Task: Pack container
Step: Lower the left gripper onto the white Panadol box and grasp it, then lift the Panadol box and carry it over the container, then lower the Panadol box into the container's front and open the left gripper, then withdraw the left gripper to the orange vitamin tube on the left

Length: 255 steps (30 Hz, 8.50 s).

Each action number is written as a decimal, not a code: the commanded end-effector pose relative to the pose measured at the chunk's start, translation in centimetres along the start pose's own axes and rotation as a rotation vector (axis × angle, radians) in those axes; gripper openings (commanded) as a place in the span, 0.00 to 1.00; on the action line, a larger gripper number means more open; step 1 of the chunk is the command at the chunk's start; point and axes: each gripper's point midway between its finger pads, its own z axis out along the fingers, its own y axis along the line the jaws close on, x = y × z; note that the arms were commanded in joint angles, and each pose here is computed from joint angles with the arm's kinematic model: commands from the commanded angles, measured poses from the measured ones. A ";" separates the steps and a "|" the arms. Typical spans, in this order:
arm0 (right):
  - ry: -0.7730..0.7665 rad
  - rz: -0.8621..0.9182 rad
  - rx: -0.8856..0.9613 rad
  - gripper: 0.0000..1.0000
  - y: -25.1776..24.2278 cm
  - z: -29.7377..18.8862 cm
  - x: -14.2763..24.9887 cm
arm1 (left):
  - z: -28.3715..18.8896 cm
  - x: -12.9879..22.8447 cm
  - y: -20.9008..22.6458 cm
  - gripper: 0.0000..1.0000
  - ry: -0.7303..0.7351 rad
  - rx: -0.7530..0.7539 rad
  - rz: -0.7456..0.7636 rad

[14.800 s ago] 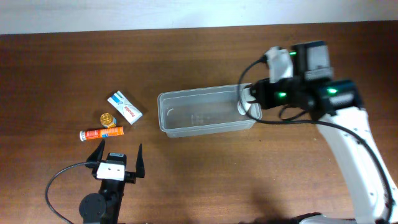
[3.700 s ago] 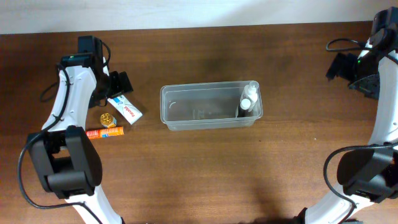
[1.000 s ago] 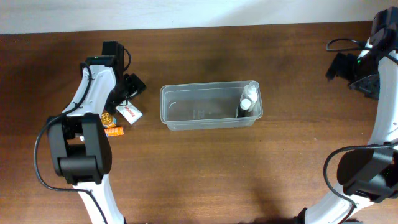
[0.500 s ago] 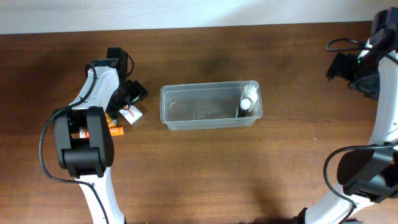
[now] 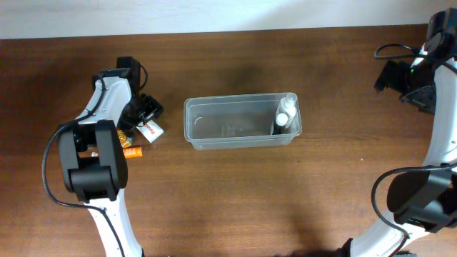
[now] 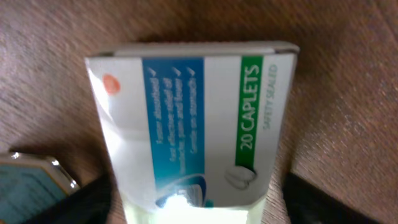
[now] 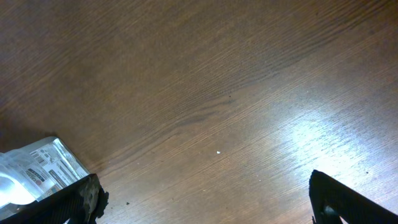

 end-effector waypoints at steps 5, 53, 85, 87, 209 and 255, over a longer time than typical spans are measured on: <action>-0.001 0.010 -0.003 0.98 0.1 0.1 -0.1 | 1.9 -0.7 1.1 0.57 0.002 -0.045 0.053; -0.001 0.010 -0.003 0.98 0.1 0.1 -0.1 | -8.5 -1.4 -5.3 0.36 -0.090 0.040 0.665; -0.001 0.010 -0.002 0.98 0.1 0.1 -0.1 | -16.4 19.8 -18.1 0.42 -0.153 0.171 1.954; -0.001 0.010 -0.003 0.98 0.1 0.1 -0.1 | -16.4 20.2 -18.4 0.42 -0.163 0.173 1.997; -0.001 0.010 -0.003 0.98 0.1 0.1 -0.1 | -35.9 6.6 9.9 0.99 -0.474 0.135 0.600; -0.001 0.010 -0.003 0.98 0.1 0.1 -0.1 | -2.2 1.9 12.9 0.99 0.016 0.012 -0.344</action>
